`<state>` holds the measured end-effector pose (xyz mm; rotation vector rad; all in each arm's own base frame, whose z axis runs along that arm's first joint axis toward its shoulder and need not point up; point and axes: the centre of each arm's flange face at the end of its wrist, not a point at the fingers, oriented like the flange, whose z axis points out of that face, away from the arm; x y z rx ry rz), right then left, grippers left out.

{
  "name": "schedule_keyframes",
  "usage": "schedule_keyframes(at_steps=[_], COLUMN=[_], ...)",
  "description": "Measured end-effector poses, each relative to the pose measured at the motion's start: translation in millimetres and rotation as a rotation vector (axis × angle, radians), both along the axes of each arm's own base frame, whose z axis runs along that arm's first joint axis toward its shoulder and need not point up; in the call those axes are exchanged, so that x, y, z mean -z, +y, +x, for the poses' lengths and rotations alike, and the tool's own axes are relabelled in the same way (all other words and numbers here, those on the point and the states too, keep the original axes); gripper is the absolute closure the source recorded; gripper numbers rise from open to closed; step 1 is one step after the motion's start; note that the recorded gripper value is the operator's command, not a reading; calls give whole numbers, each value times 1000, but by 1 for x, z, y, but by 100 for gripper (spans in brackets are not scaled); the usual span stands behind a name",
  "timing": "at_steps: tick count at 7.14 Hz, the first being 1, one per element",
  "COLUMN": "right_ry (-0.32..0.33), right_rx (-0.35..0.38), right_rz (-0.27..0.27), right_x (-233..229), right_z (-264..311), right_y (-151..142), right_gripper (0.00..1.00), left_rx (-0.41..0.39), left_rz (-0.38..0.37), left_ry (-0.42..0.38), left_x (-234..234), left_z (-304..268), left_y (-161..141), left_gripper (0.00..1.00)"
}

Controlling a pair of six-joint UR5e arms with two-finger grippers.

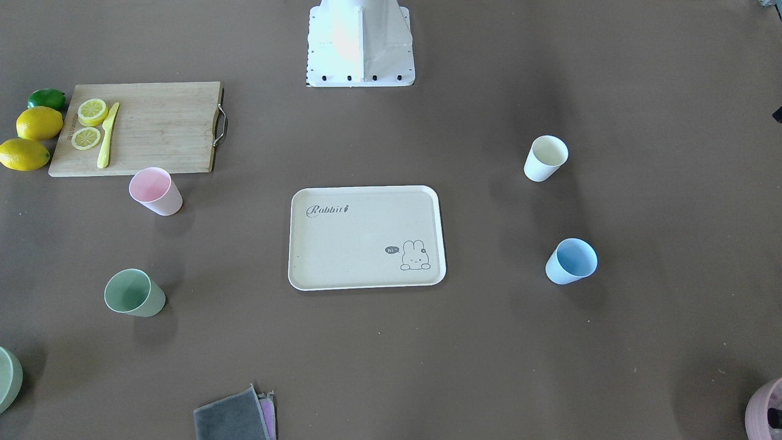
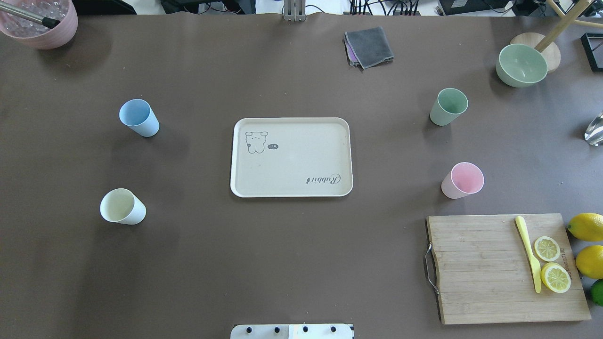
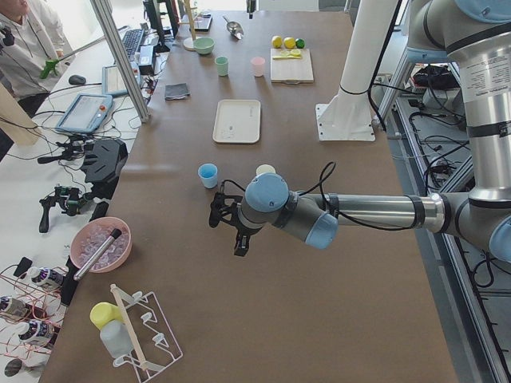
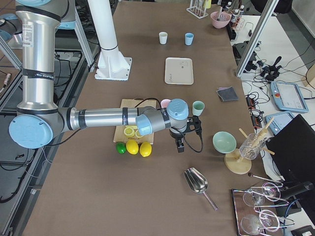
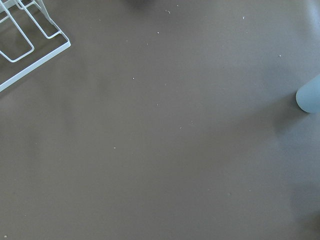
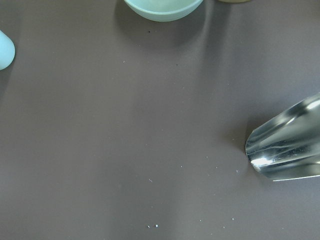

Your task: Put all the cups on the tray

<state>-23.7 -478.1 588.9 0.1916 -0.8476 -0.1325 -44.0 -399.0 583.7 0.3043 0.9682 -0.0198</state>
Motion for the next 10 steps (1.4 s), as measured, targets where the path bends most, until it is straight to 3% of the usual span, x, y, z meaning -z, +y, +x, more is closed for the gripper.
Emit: schedule_keyframes(at_steps=[3,4,6,8,9,10], right_ry=[-120,-139,-152,-125,-114,-107], right_rx=[-71,-75,-54,-40,-35,-28], right_rz=[-39,-56,-61,-63,-70,-81], right_x=[53,75,106,101,95,88], right_z=[-100,-138,-202,-233,-238,-242], right_y=[12,22,37,42,42,43], right_gripper=[2,2,12,34,57,95], left_rx=[1,1,2,3,1,1], left_rz=[0,1,6,9,8,-6], left_ry=[3,3,1,1,1,6], left_x=[-2,-2,1,2,2,3], left_z=[0,1,1,1,2,6], left_y=[4,3,0,-1,-1,-2], left_gripper=[2,2,2,2,2,2])
